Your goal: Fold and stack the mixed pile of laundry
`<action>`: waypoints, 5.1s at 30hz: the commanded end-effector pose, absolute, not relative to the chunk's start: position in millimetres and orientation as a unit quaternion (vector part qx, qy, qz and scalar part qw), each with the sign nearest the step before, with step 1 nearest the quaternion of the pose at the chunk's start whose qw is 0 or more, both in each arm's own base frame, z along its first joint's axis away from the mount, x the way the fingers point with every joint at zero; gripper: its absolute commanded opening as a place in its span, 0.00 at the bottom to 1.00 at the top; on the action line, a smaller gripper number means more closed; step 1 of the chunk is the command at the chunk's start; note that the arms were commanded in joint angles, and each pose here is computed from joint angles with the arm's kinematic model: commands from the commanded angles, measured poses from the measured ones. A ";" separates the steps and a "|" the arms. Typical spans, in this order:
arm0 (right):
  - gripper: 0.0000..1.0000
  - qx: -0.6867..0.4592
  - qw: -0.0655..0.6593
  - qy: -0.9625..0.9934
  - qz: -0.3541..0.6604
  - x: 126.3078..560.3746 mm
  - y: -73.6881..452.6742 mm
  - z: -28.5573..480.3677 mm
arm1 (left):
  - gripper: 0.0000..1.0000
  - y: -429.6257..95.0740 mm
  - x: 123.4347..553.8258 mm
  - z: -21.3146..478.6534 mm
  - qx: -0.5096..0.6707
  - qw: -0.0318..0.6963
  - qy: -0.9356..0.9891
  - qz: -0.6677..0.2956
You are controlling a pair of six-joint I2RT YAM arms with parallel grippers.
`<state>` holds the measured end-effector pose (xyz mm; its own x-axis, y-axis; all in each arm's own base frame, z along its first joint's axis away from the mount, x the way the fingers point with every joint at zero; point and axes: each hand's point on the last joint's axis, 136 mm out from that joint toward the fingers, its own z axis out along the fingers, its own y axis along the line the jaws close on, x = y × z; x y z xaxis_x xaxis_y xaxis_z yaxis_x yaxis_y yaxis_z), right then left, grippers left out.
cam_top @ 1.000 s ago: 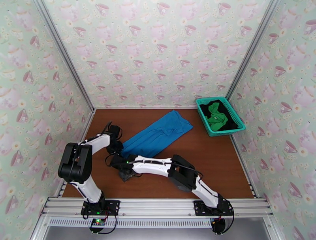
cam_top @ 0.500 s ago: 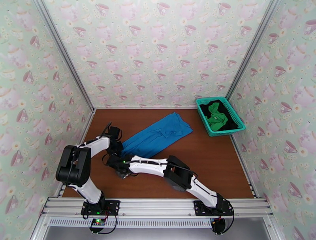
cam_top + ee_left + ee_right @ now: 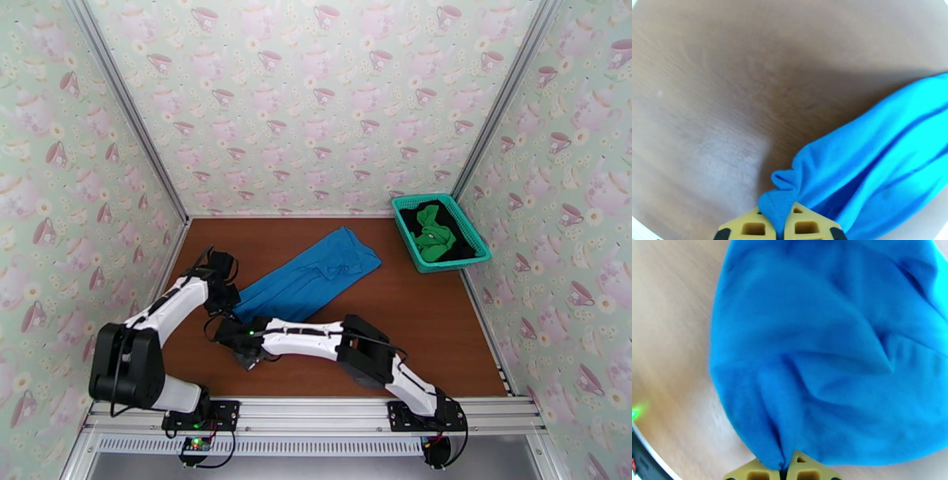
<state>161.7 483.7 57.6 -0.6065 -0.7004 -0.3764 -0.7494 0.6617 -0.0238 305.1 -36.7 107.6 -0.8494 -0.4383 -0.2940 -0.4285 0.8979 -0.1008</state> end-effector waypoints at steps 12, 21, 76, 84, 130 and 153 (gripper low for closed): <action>0.00 -0.225 0.265 0.937 0.023 285.4 326.6 129.6 | 0.00 -155.4 405.3 174.1 -0.112 0.201 0.971 -0.071; 0.00 -0.150 0.243 0.958 -0.018 335.9 268.7 82.2 | 0.00 -221.1 471.2 120.1 -0.072 0.163 0.982 -0.066; 0.00 -0.001 0.275 0.961 -0.014 491.7 240.7 51.2 | 0.00 -165.1 400.8 -1.4 -0.137 0.126 0.982 0.031; 0.00 0.033 0.312 0.949 0.042 514.7 190.8 113.2 | 0.00 -161.1 408.9 10.5 -0.131 0.137 0.981 0.029; 0.00 0.151 0.260 0.948 0.106 262.9 224.1 65.9 | 0.34 -244.3 543.2 119.9 0.059 0.288 0.955 -0.025; 0.00 -0.054 0.144 0.958 0.242 472.4 296.3 53.5 | 0.48 -165.4 482.7 36.7 -0.093 0.186 0.978 0.016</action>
